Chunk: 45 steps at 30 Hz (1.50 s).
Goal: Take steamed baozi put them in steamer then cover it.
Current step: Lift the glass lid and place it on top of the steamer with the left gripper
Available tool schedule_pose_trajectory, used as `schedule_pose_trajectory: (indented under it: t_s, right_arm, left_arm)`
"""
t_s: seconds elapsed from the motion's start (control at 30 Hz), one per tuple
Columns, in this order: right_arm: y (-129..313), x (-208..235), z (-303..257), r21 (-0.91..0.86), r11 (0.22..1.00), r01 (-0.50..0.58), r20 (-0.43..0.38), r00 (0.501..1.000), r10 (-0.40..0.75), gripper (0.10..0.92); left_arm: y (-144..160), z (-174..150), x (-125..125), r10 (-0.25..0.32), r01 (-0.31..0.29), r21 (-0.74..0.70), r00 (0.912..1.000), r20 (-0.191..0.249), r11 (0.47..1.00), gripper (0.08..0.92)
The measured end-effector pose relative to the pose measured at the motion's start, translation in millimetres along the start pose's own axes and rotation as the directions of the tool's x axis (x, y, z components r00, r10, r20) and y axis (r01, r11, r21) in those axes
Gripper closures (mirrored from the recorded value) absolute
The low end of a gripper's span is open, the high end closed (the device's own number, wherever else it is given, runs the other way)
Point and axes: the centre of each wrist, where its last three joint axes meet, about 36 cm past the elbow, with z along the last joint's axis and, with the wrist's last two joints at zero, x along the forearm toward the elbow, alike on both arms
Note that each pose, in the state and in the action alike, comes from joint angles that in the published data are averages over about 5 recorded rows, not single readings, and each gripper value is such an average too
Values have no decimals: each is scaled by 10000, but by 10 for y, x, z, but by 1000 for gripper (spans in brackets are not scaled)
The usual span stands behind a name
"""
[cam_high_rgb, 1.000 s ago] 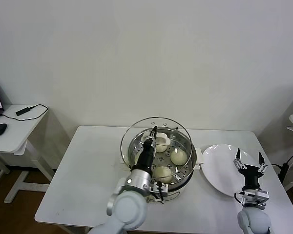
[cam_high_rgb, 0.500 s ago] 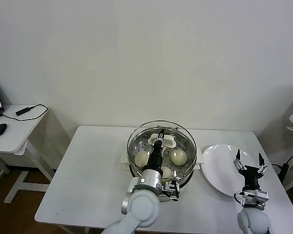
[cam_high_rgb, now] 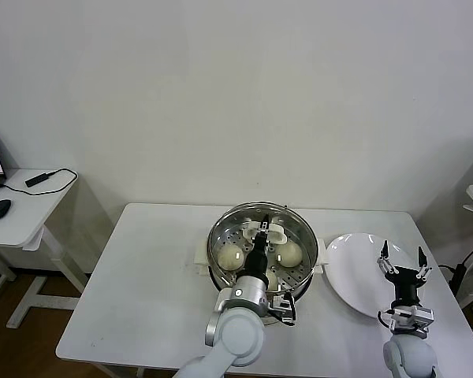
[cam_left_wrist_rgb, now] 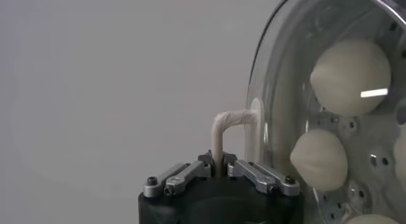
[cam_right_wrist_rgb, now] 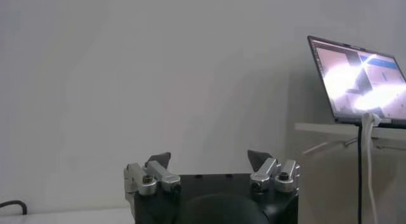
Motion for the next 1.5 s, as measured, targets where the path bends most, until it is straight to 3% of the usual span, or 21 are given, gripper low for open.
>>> schedule_pose_trajectory:
  t_s: [1.17, 1.27, 1.5]
  right_arm:
    - [-11, -23, -4, 49, 10000, -40, 44, 10000, 40, 200]
    - [-13, -21, -3, 52, 10000, -41, 44, 10000, 41, 200]
    - [-1, -20, -1, 67, 10000, -18, 48, 10000, 17, 200]
  left_arm:
    - [-94, -30, -21, 292, -293, -86, 9995, -150, 9995, 809]
    - [-98, -24, -22, 308, -309, -82, 9994, -140, 9995, 763]
    - [-74, -10, 3, 280, -280, 3, 9995, -123, 9996, 565]
